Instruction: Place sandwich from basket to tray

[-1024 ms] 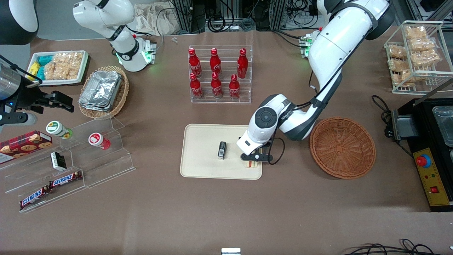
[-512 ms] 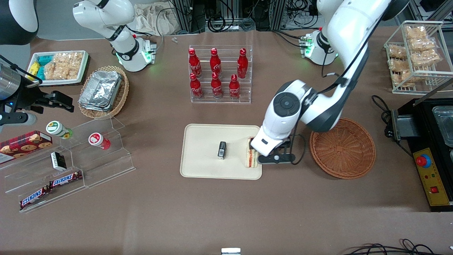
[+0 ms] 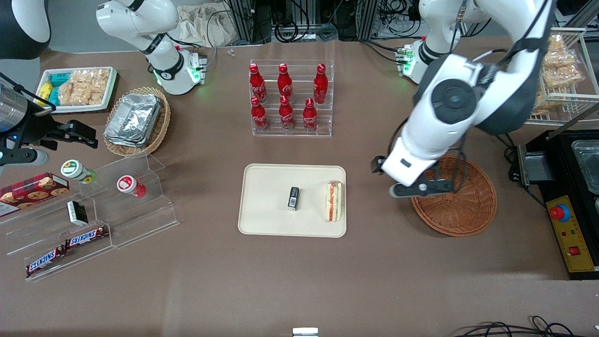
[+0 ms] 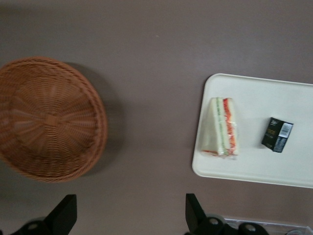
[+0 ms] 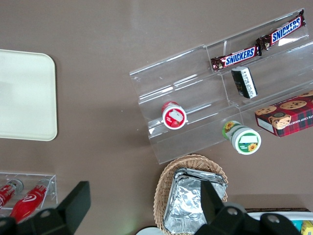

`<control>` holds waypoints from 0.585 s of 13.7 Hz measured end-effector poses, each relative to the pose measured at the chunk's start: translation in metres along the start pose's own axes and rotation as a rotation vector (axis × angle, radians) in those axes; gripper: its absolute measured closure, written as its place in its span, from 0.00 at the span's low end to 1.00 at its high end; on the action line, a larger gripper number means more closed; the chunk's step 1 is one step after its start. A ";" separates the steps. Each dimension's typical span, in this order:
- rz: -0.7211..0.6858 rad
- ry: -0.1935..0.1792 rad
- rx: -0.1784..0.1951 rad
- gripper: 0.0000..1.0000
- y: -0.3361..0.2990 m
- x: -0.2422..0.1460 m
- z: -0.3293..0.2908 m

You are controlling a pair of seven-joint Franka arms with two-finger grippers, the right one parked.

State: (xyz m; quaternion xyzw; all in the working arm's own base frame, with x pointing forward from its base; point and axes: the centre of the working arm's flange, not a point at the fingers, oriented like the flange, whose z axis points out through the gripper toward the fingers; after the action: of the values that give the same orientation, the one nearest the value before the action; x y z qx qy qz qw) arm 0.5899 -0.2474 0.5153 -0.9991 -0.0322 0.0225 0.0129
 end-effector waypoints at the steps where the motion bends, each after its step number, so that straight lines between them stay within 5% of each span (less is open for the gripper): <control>1: -0.003 -0.014 0.001 0.00 -0.020 0.005 -0.013; 8: 0.004 -0.046 -0.024 0.00 -0.137 0.002 -0.078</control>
State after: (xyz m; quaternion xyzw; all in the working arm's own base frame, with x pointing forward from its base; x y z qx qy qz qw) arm 0.5869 -0.1124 0.5966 -0.9985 -0.0306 0.0452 0.0000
